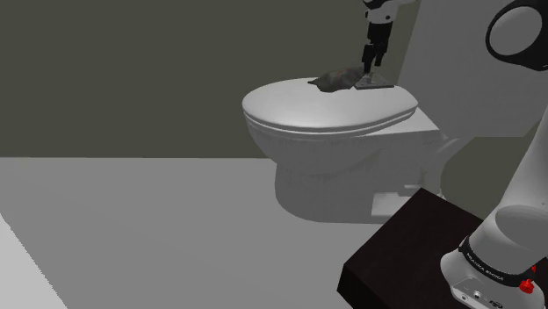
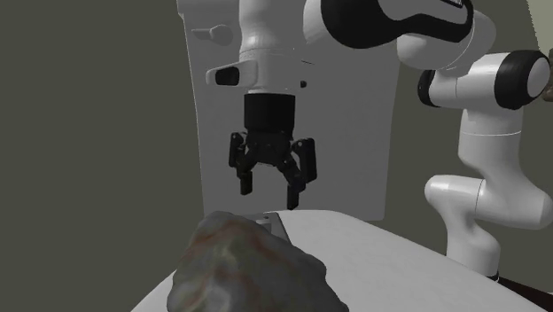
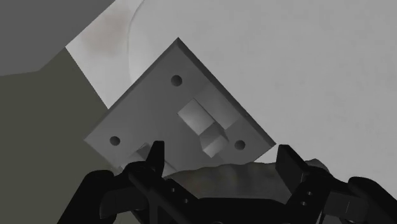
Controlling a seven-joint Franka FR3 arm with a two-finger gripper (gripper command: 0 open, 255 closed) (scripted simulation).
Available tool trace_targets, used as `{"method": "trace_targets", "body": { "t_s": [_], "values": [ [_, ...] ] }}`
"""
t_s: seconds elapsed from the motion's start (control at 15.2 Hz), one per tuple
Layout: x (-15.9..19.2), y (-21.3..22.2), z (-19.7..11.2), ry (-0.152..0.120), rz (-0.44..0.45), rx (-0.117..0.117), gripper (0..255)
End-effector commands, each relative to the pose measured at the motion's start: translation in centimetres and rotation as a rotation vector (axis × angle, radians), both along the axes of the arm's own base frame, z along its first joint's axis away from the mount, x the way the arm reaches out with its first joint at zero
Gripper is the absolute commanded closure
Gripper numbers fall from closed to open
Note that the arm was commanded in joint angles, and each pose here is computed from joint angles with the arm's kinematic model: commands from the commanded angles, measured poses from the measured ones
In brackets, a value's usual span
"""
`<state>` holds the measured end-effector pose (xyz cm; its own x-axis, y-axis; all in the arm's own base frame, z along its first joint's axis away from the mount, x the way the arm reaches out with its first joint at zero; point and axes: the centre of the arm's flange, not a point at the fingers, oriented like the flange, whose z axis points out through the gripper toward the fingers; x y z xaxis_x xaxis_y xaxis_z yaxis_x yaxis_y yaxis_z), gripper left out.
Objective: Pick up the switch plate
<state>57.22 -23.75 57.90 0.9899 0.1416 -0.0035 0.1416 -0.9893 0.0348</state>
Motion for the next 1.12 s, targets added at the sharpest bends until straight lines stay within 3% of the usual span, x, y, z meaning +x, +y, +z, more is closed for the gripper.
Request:
{"method": "trace_targets", "body": {
  "t_s": [0.0,0.46,0.53,1.06],
  "values": [
    [0.5,-0.2,-1.1,-0.002,0.003,0.0,0],
    [0.5,-0.2,-4.0,-0.002,0.003,0.0,0],
    [0.6,-0.2,-4.0,-0.002,0.003,0.0,255],
    [0.5,-0.2,-4.0,-0.002,0.003,0.0,255]
  ]
}}
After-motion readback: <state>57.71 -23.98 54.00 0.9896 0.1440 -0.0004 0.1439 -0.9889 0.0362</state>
